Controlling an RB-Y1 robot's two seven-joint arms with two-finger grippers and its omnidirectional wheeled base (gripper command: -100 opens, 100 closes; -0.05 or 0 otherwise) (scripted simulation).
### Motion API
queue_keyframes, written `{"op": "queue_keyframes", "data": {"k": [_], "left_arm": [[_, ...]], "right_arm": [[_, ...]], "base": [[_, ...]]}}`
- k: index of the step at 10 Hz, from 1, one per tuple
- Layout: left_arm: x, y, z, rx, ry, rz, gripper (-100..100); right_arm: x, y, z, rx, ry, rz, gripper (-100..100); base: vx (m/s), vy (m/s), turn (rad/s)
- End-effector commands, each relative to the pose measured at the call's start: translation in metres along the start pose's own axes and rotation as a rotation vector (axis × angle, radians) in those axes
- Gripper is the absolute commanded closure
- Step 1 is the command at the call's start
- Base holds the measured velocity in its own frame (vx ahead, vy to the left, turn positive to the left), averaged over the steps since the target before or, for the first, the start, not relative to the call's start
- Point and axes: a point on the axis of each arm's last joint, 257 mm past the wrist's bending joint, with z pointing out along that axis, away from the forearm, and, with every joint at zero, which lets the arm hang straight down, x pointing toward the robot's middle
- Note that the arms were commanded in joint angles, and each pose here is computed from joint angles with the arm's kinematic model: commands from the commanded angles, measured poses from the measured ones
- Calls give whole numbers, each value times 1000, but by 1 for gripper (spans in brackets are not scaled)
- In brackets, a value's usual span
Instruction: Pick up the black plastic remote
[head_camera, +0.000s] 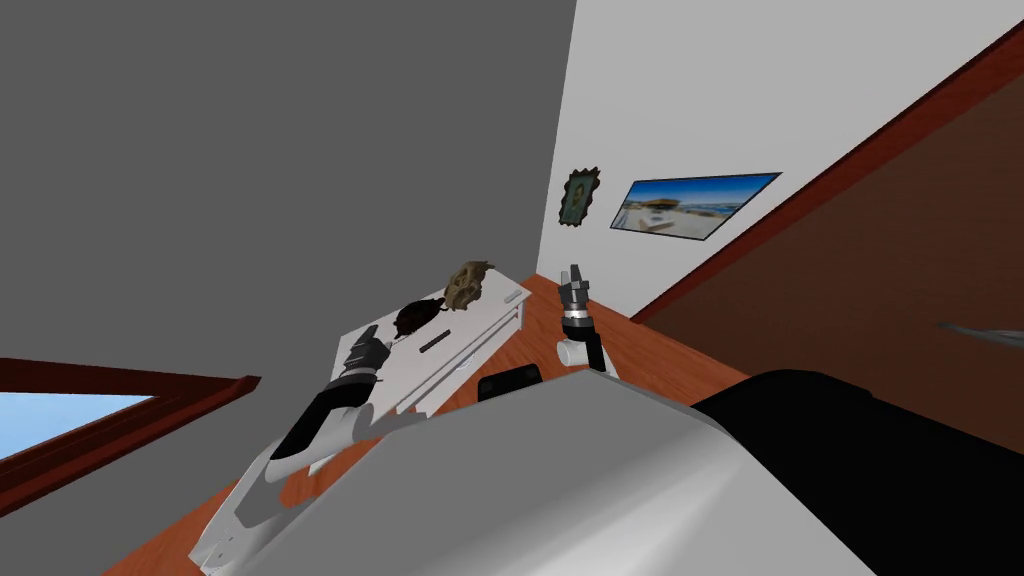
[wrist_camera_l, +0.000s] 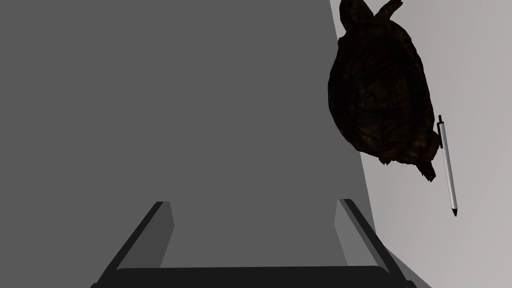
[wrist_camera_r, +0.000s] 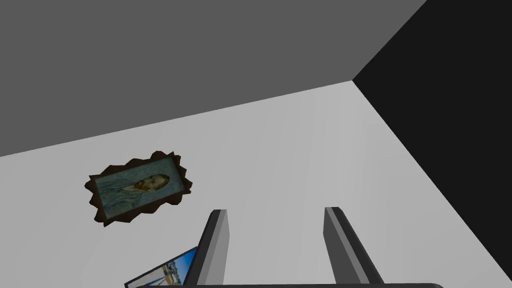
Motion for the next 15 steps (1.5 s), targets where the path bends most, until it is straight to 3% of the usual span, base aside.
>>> {"op": "queue_keyframes", "data": {"k": [1,2,3,4,5,6,7,8,9,10,11,12,15], "left_arm": [[-12,15,3,-56,-17,-3,-100],[-13,16,3,-62,-18,-3,-100],[-34,39,2,-132,-50,-13,-100],[-35,44,1,-148,-52,-13,-100],[-57,66,-3,-215,-85,-27,-100],[-57,71,-4,-235,-87,-28,-100],[-76,90,-10,-301,-118,-46,-100],[-79,98,-12,-321,-125,-48,-100],[-100,119,-21,-383,-161,-71,-100],[-101,125,-23,-407,-164,-73,-100],[-119,142,-33,-466,-197,-101,-100],[-122,150,-37,-491,-204,-104,-100],[-157,191,-67,-622,-278,-176,-100]], "right_arm": [[0,0,0,0,0,0,0],[0,0,0,0,0,0,0],[0,0,0,0,0,0,0],[0,0,0,0,0,0,0],[0,0,0,0,0,0,0],[0,0,0,0,0,0,0],[0,0,0,0,0,0,0],[0,0,0,0,0,0,0],[0,0,0,0,0,0,0],[0,0,0,0,0,0,0],[0,0,0,0,0,0,0],[0,0,0,0,0,0,0],[0,0,0,0,0,0,0]], "base": [[-57,49,-173],[-22,22,29],[-32,22,-183],[-36,33,-268],[-50,41,-340],[-41,51,-178],[-44,55,-345],[-39,41,-164],[-33,25,-290],[-25,25,-189],[-17,27,-267],[-22,29,-184],[-14,26,-278]]}}
